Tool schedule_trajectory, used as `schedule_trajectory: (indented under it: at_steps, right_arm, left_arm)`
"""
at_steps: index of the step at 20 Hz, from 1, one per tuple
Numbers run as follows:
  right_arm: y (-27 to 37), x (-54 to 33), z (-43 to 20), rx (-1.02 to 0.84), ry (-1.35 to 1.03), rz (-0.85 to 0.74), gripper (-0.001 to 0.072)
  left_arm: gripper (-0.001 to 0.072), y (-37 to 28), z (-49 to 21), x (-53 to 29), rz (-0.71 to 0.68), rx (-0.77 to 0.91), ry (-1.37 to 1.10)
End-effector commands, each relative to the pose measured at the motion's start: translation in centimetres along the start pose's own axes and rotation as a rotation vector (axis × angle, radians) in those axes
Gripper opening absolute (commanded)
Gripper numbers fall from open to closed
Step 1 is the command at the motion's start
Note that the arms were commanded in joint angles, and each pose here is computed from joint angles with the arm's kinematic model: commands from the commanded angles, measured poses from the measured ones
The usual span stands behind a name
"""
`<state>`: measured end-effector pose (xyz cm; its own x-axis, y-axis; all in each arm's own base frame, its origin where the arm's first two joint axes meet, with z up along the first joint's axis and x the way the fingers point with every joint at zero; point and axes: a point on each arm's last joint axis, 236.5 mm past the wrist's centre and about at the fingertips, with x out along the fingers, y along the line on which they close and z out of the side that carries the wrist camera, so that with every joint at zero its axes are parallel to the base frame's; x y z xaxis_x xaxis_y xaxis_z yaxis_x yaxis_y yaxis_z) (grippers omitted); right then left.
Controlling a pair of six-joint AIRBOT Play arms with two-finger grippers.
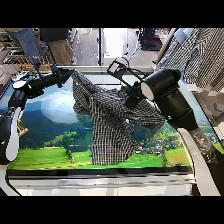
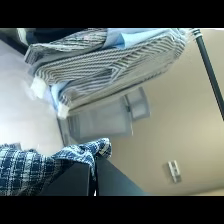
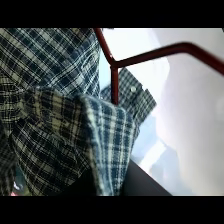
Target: Fold the clothes and pants, and hang the long-sleeved shirts on hangers.
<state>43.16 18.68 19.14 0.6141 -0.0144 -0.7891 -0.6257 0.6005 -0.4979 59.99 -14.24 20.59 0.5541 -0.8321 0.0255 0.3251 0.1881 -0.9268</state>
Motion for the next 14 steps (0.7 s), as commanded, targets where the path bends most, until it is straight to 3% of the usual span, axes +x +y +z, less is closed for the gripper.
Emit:
schedule_trajectory:
  at_steps: [1, 6, 9, 12, 14]
  right_arm:
    - [-0.4, 2.5, -2.5, 0.049, 0.133, -0.057, 0.0023]
    - [1.8, 7.0, -4.3, 0.085, 0.277, -0.028, 0.0023]
    - [-1.2, 7.7, -3.4, 0.332, 0.207, -0.137, 0.0023]
    - [-6.1, 2.8, -2.3, 0.478, 0.114, -0.2, 0.0023]
    - [-8.7, -3.1, -1.2, 0.54, -0.02, -0.23, 0.0023]
  left_arm:
    - [0.0009, -3.3, -2.5, -1.1, -0.07, 0.095, 0.115]
    - [0.0009, -9.4, -3.8, -3.1, -0.132, 0.241, 0.162]
    - [0.0008, -12.5, -7.9, -4.1, -0.155, 0.349, 0.302]
    - [0.0009, -10.5, -12.3, -3.7, -0.001, 0.4, 0.474]
    - [0.0009, -11.8, -16.0, -2.2, -0.014, 0.426, 0.564]
